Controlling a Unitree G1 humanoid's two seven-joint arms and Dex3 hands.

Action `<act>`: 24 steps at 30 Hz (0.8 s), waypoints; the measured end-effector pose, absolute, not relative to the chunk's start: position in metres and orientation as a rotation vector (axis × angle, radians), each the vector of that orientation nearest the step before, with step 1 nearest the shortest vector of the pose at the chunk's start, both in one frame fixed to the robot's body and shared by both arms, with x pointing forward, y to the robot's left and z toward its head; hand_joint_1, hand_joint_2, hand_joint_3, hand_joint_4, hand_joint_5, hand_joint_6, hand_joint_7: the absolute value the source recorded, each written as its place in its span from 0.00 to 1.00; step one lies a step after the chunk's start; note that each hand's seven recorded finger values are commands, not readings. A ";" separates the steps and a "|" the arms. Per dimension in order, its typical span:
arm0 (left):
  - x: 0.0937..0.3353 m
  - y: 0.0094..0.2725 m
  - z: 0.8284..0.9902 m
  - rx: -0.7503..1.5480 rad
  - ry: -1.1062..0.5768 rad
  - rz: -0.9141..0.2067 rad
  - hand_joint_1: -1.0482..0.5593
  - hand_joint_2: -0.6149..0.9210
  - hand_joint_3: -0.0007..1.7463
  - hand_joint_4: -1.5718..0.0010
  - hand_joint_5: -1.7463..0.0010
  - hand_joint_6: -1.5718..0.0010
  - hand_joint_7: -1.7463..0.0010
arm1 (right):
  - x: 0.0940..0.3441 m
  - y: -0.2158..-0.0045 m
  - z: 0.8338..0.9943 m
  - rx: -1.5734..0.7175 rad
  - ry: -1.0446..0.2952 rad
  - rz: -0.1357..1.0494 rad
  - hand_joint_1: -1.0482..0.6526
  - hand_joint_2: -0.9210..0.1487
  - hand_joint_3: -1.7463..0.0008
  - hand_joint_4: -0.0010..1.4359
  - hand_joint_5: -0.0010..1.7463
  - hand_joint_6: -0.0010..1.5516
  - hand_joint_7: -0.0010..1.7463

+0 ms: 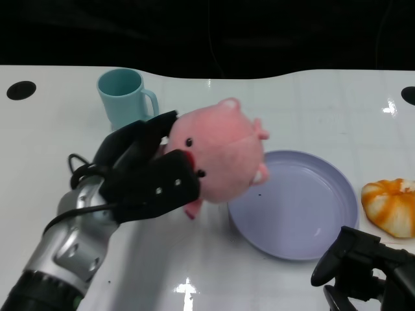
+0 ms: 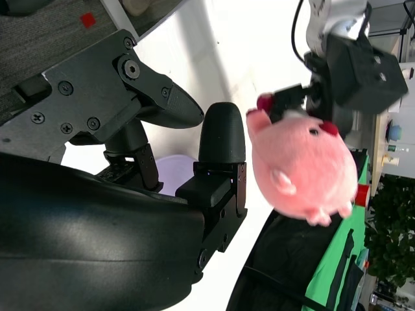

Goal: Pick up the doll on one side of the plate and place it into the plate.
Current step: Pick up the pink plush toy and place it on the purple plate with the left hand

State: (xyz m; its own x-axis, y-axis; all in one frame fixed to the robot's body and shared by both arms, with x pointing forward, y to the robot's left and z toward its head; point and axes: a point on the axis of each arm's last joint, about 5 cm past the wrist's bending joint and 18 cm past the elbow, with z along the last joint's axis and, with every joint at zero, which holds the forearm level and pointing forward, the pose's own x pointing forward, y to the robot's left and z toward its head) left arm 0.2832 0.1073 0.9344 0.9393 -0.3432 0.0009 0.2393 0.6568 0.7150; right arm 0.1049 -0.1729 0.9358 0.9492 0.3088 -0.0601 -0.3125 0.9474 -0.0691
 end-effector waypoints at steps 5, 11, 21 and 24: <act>0.287 0.081 0.938 0.796 -0.159 -0.390 0.54 0.69 0.73 0.38 0.00 0.52 0.00 | 0.105 -0.171 0.936 -0.074 0.048 0.323 0.49 0.33 0.37 0.44 1.00 0.34 0.83; 0.291 0.055 0.943 0.850 -0.180 -0.454 0.53 0.70 0.71 0.39 0.00 0.52 0.00 | 0.104 -0.169 0.937 -0.074 0.045 0.322 0.49 0.33 0.37 0.43 1.00 0.34 0.83; 0.294 0.015 0.940 0.942 -0.152 -0.551 0.51 0.79 0.54 0.42 0.00 0.58 0.12 | 0.101 -0.166 0.937 -0.081 0.049 0.331 0.48 0.33 0.38 0.44 1.00 0.35 0.83; 0.295 0.006 0.937 0.958 -0.127 -0.572 0.50 0.83 0.47 0.42 0.00 0.57 0.16 | 0.101 -0.166 0.937 -0.088 0.050 0.331 0.47 0.33 0.39 0.44 1.00 0.35 0.83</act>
State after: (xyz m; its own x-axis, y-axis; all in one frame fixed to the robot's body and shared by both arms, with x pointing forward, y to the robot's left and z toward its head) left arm 0.2945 0.0057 0.9367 0.8455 -0.5139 -0.1448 0.4049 0.4404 0.8013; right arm 0.1006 -0.1661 0.9370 0.9447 0.3218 -0.0631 -0.3262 0.9421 -0.0783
